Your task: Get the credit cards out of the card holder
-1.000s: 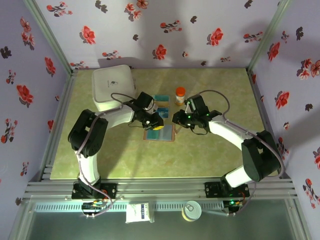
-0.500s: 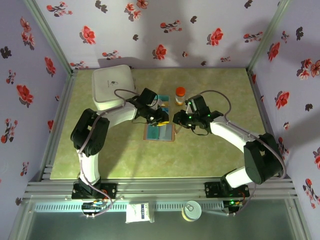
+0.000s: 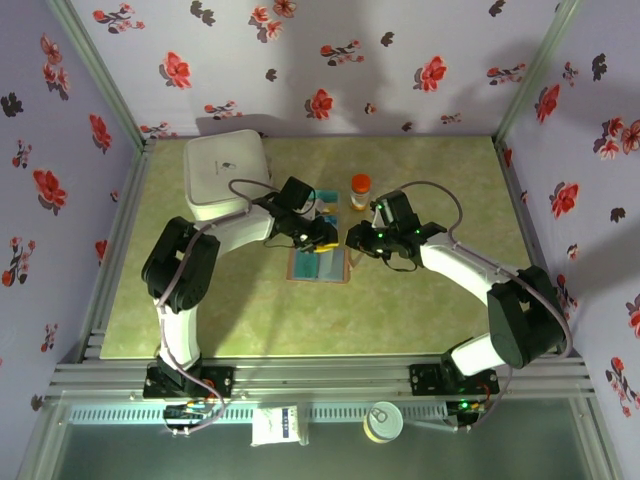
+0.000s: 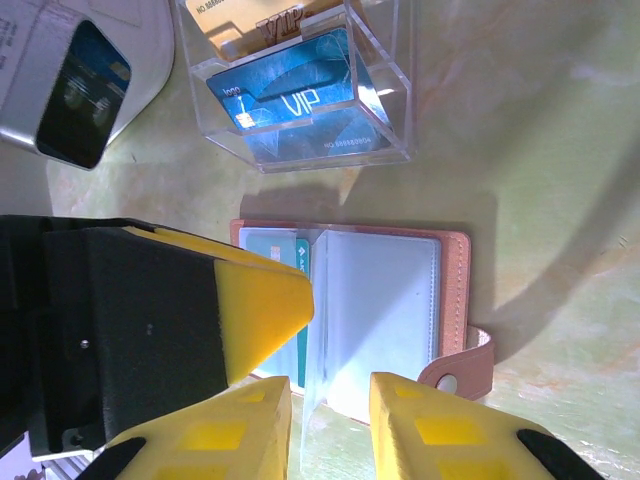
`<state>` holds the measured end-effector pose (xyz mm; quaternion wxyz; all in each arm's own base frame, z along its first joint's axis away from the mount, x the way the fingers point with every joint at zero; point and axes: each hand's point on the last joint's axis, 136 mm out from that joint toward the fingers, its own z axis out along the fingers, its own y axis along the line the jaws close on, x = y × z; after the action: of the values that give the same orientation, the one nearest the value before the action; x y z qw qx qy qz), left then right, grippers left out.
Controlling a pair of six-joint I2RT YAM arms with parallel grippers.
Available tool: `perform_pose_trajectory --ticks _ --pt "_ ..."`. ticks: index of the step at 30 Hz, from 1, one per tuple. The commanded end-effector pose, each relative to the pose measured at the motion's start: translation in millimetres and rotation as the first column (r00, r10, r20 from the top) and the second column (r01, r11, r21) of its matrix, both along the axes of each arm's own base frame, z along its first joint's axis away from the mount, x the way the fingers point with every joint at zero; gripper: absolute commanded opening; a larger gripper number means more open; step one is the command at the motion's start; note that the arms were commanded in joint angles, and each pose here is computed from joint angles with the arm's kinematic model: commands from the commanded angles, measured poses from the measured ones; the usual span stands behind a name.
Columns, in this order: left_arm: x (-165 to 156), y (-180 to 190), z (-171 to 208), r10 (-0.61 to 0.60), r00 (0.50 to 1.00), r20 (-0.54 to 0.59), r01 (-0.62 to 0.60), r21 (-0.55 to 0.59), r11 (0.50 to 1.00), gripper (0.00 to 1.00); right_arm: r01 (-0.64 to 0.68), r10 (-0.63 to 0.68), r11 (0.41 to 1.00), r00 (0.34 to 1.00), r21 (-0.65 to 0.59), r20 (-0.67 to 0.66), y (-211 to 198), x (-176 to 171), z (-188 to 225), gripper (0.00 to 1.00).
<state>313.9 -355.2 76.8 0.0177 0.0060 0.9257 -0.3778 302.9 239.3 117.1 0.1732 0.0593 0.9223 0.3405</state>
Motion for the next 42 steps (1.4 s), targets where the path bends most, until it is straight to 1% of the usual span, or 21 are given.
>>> perform_pose_trajectory --ticks 1,6,10,22,32,42 --pt "-7.1 1.5 -23.1 -0.02 0.998 -0.054 0.02 0.008 1.0 0.26 0.007 -0.007 1.0 1.0 0.005 -0.008 0.2 -2.8 -1.8 0.27" --pt "-7.5 -1.9 -30.7 -0.028 0.997 -0.079 0.029 0.007 1.0 0.27 0.005 -0.005 1.0 1.0 0.005 -0.009 0.9 -4.1 -0.9 0.28" --pt "-6.1 -3.2 -29.0 -0.031 0.997 -0.074 0.032 0.004 0.999 0.27 0.003 -0.003 1.0 1.0 0.003 -0.006 0.7 -4.0 1.9 0.27" --pt "6.5 3.3 4.7 -0.004 1.0 0.012 0.005 -0.031 1.0 0.26 -0.036 0.036 0.999 0.999 -0.012 -0.029 11.7 -7.7 2.3 0.28" --pt "14.4 34.8 16.7 0.064 0.997 0.04 -0.063 -0.041 0.997 0.24 -0.096 0.095 0.995 0.995 -0.021 -0.04 37.6 -5.8 3.8 0.28" --pt "6.4 79.6 2.4 0.139 0.99 0.014 -0.139 -0.007 0.99 0.22 -0.169 0.167 0.986 0.983 -0.014 -0.072 76.3 -2.7 -10.0 0.28"
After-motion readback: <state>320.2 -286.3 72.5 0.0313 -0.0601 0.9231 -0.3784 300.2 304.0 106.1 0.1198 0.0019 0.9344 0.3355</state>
